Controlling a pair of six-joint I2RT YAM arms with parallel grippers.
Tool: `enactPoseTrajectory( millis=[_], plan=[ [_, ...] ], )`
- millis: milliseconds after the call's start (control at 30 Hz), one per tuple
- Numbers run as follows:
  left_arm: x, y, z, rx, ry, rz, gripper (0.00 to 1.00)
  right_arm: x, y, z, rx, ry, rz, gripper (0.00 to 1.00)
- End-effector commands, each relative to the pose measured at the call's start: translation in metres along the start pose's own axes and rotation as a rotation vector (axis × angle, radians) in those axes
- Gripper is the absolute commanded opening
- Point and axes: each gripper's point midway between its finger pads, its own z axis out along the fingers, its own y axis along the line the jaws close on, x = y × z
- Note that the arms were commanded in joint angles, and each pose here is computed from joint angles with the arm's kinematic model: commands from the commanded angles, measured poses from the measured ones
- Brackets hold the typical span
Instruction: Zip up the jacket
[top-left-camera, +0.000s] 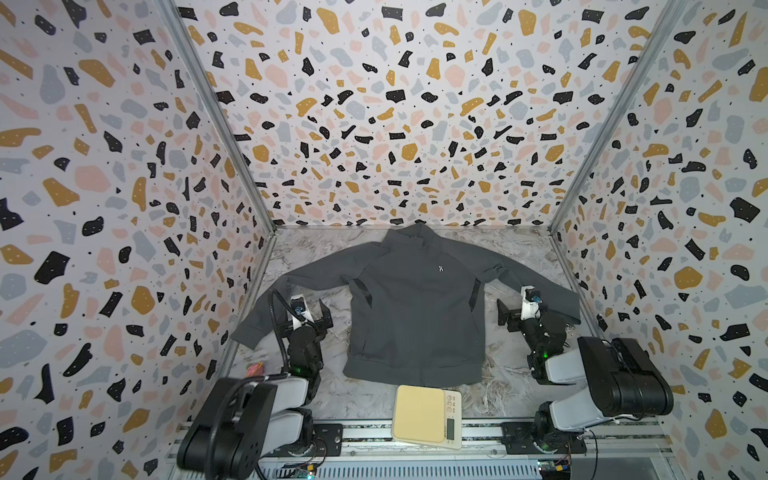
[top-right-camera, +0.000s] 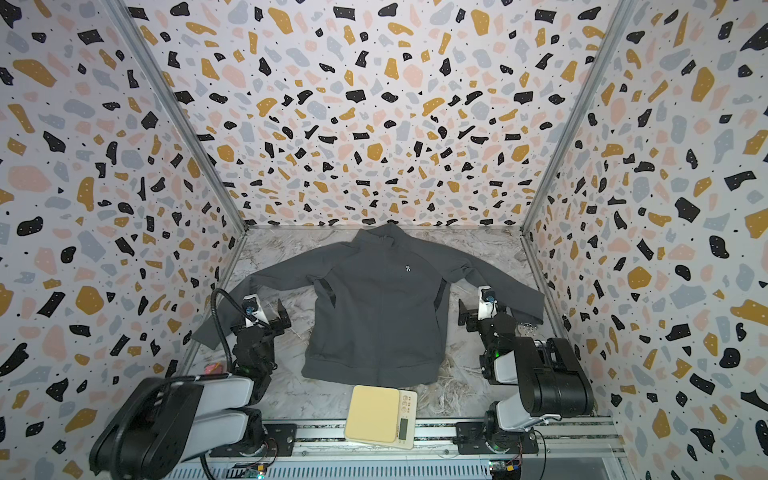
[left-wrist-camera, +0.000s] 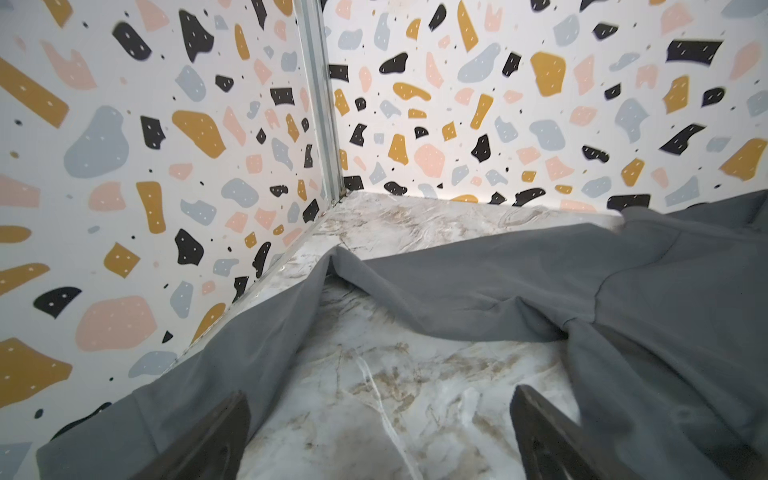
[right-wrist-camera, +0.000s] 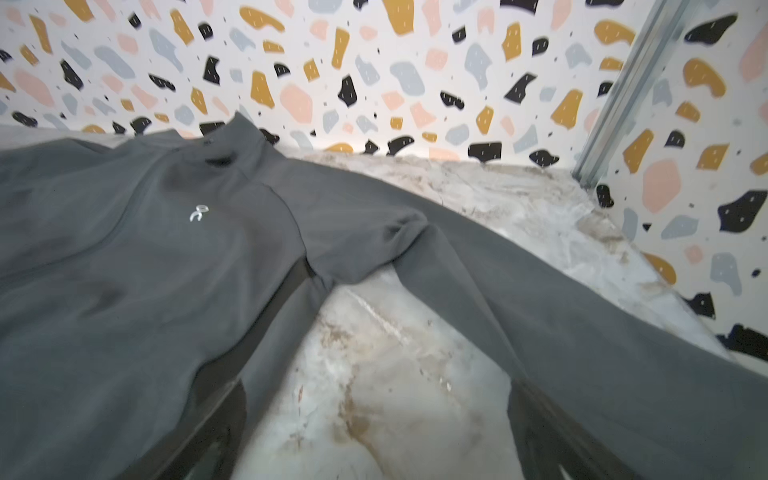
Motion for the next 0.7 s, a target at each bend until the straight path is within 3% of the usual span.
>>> enactPoseTrajectory(
  millis=[0, 67, 133, 233, 300, 667],
  plan=[
    [-0.032, -0.009, 0.001, 0.053, -0.154, -0.027, 1.00, -0.017, 0.004, -0.001, -0.009, -0.062, -0.020, 0.99],
    [-0.020, -0.024, 0.012, 0.121, -0.041, 0.034, 1.00, -0.016, 0.000, -0.001, 0.033, -0.057, -0.014, 0.99],
    [-0.029, -0.023, 0.016, 0.118, -0.100, 0.006, 1.00, -0.016, -0.006, 0.002, 0.073, -0.046, -0.006, 0.99],
    [-0.018, -0.003, 0.025, -0.015, -0.005, -0.024, 1.00, -0.013, -0.008, 0.013, 0.090, -0.005, -0.009, 0.99],
    [-0.023, -0.001, 0.021, -0.021, -0.051, -0.035, 1.00, -0.014, -0.008, 0.012, 0.099, -0.007, -0.013, 0.99],
    [-0.021, -0.006, 0.025, -0.006, -0.022, -0.017, 1.00, -0.014, -0.008, 0.012, 0.099, -0.006, -0.014, 0.99]
  ],
)
